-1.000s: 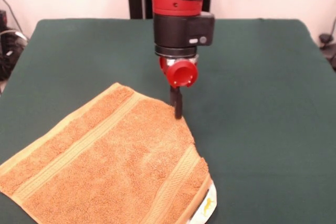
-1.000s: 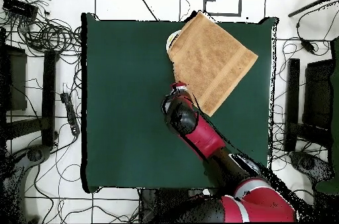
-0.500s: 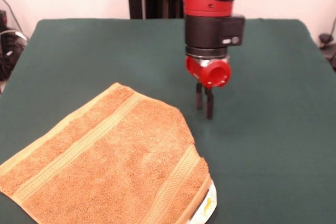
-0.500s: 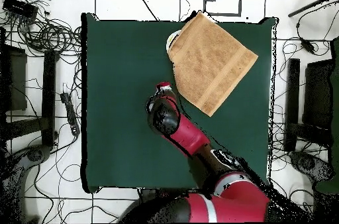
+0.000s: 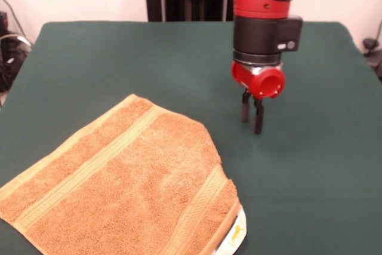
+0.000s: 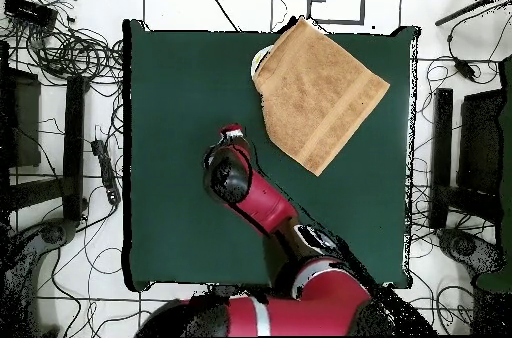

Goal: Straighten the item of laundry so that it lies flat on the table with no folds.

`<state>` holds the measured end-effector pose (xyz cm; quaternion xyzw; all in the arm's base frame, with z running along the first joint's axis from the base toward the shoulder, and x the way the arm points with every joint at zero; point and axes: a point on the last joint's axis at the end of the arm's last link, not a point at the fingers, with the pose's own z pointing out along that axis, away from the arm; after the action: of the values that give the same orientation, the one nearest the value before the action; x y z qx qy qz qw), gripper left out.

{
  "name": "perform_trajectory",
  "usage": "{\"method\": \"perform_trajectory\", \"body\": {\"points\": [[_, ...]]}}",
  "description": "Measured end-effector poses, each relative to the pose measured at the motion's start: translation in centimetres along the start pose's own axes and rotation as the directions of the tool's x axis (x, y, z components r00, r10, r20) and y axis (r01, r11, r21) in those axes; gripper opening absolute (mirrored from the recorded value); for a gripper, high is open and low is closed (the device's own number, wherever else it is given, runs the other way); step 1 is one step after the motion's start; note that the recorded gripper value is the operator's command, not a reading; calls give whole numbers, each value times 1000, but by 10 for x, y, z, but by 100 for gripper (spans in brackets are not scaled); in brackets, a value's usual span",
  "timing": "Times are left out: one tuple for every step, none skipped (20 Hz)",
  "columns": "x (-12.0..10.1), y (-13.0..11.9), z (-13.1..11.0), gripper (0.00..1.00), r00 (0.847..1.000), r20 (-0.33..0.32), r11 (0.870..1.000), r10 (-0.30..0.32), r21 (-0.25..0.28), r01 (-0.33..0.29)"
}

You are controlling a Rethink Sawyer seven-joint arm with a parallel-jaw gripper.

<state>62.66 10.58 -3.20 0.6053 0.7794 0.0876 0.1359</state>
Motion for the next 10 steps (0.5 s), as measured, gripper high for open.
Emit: {"method": "perform_trajectory", "body": {"points": [[3, 0, 0, 100, 1000, 3, 1000, 2, 4, -2], [7, -1, 0, 100, 1000, 8, 1000, 2, 9, -2], [8, -1, -1, 100, 1000, 13, 1000, 2, 12, -2], [9, -2, -1, 100, 1000, 16, 1000, 2, 15, -2], [9, -3, -1, 100, 1000, 22, 1000, 3, 19, -3], [9, -5, -2, 100, 999, 34, 1000, 3, 26, -4], [8, -6, -2, 100, 999, 39, 1000, 3, 28, -5], [8, -7, -2, 100, 999, 46, 999, 3, 32, -5], [5, -9, -3, 100, 998, 57, 999, 0, 37, -2], [4, -10, -4, 100, 998, 60, 999, -1, 38, -1]]}}
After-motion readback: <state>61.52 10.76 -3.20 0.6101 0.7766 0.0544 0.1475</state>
